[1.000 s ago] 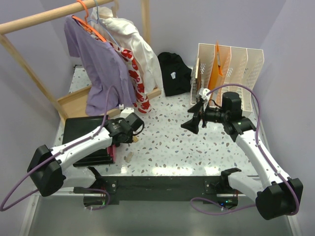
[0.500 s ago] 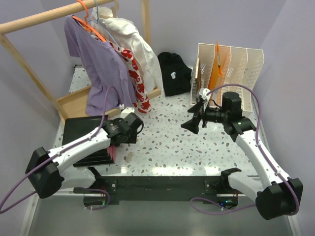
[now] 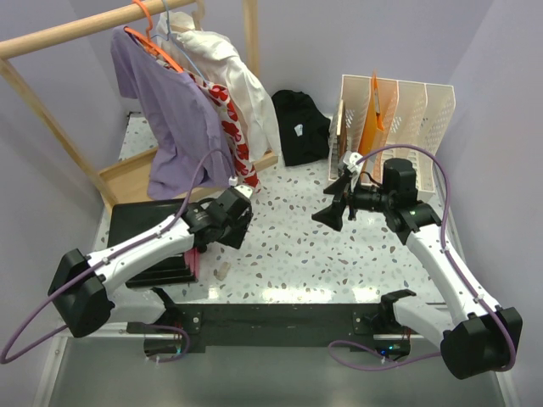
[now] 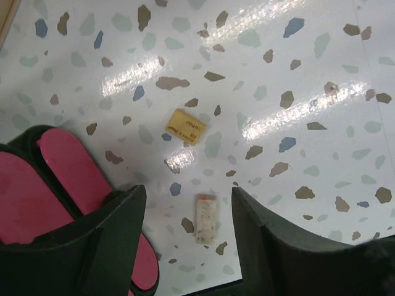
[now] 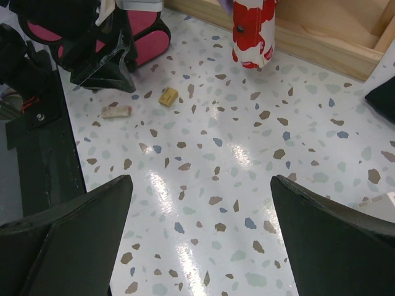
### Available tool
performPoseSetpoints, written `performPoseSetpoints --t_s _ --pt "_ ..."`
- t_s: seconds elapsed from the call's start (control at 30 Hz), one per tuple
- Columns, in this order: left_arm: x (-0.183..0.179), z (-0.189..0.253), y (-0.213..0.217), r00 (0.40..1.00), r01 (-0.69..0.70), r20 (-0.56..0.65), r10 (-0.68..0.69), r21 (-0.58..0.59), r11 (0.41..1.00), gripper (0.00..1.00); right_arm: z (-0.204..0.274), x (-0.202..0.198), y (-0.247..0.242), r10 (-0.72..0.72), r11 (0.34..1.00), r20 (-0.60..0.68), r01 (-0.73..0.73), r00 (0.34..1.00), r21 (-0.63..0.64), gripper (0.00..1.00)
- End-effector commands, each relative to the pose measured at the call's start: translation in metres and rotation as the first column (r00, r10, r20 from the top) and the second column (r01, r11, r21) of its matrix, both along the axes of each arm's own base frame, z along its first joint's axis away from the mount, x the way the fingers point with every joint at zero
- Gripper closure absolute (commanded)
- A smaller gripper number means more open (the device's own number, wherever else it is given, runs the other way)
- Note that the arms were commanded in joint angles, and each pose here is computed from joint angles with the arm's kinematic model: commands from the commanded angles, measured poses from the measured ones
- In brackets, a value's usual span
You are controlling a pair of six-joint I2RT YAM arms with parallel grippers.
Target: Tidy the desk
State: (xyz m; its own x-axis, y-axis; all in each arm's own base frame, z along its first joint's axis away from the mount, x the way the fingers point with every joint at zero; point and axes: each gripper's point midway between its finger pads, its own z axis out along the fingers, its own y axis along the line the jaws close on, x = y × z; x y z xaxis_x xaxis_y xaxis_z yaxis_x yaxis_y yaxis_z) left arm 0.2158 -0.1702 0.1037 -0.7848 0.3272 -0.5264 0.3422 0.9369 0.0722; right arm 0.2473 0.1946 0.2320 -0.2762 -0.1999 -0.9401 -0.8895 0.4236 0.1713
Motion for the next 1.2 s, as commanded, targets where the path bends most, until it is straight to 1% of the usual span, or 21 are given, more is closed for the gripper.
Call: performPoseSetpoints --t_s 0.0,0.07,0.1,0.13,0.2,0.23,0.27,0.3,0.37,0.4,0.5,0.57,0.6,0.67,0.77,0.9,1.07,1.17 --pt "0.015 0.026 -0.017 0.959 0.274 0.061 -0.277 0.053 0.960 0.37 0.001 0.002 0.000 0.011 1.000 0.020 -0.012 1.000 0.001 0.01" --pt "0.011 0.014 -0.012 0.933 0.358 0.002 -0.361 0.117 0.926 0.37 0.000 0.002 0.000 0.013 1.000 0.014 -0.013 1.000 0.000 0.01" --pt "0.013 0.013 -0.009 0.913 0.405 -0.014 -0.408 0.160 0.900 0.37 0.000 0.003 0.000 0.010 1.000 0.011 -0.010 1.000 -0.001 0.01" --pt "0.011 0.009 -0.011 0.891 0.452 -0.043 -0.451 0.171 0.876 0.37 -0.001 0.003 0.000 0.010 1.000 0.013 -0.010 1.000 -0.002 0.01" --pt "0.015 0.009 -0.003 0.872 0.486 -0.070 -0.485 0.247 0.838 0.37 -0.001 0.003 -0.001 0.006 1.000 0.013 -0.006 1.000 -0.005 0.01" --pt "0.019 0.007 0.003 0.874 0.480 -0.088 -0.477 0.297 0.825 0.37 -0.002 0.004 -0.001 0.006 1.000 0.012 -0.006 1.000 -0.005 0.01" --pt "0.020 0.006 0.006 0.866 0.495 -0.104 -0.490 0.321 0.807 0.37 -0.002 0.004 -0.001 0.003 1.000 0.012 -0.003 1.000 -0.006 0.01" --pt "0.020 0.004 0.011 0.841 0.535 -0.135 -0.524 0.355 0.767 0.37 -0.003 0.004 -0.001 0.004 1.000 0.009 -0.004 1.000 -0.007 0.01" --pt "0.018 -0.005 0.025 0.814 0.574 -0.193 -0.547 0.408 0.710 0.36 -0.002 0.004 -0.001 0.007 1.000 0.010 -0.007 1.000 -0.005 0.01" --pt "0.017 -0.007 0.030 0.786 0.610 -0.223 -0.576 0.435 0.663 0.36 -0.002 0.005 -0.001 0.007 1.000 0.008 -0.007 1.000 -0.006 0.01" --pt "0.013 -0.017 0.041 0.733 0.668 -0.269 -0.625 0.460 0.586 0.36 -0.002 0.004 0.000 0.012 1.000 0.006 -0.012 1.000 -0.003 0.01" --pt "0.009 -0.025 0.044 0.708 0.695 -0.294 -0.642 0.454 0.558 0.34 -0.002 0.004 0.000 0.012 1.000 0.005 -0.012 1.000 -0.003 0.01" --pt "0.008 -0.029 0.046 0.690 0.712 -0.313 -0.653 0.457 0.533 0.34 -0.002 0.004 0.000 0.010 1.000 0.006 -0.010 1.000 -0.003 0.01" --pt "0.005 -0.039 0.053 0.685 0.720 -0.344 -0.643 0.458 0.522 0.32 -0.001 0.003 0.000 0.012 1.000 0.008 -0.012 1.000 -0.002 0.01" --pt "0.004 -0.048 0.057 0.684 0.723 -0.359 -0.635 0.453 0.522 0.30 0.001 0.002 0.000 0.013 1.000 0.014 -0.013 1.000 0.000 0.01" --pt "0.011 -0.047 0.064 0.704 0.704 -0.347 -0.620 0.454 0.546 0.30 0.004 0.000 0.001 0.021 1.000 0.018 -0.021 1.000 0.008 0.01" --pt "0.003 -0.061 0.070 0.681 0.730 -0.387 -0.621 0.424 0.537 0.28 0.008 -0.004 0.002 0.032 0.999 0.021 -0.032 0.999 0.018 0.01" --pt "0.004 -0.062 0.073 0.689 0.723 -0.391 -0.610 0.428 0.542 0.28 0.012 -0.006 0.002 0.034 0.999 0.033 -0.035 0.999 0.025 0.01"
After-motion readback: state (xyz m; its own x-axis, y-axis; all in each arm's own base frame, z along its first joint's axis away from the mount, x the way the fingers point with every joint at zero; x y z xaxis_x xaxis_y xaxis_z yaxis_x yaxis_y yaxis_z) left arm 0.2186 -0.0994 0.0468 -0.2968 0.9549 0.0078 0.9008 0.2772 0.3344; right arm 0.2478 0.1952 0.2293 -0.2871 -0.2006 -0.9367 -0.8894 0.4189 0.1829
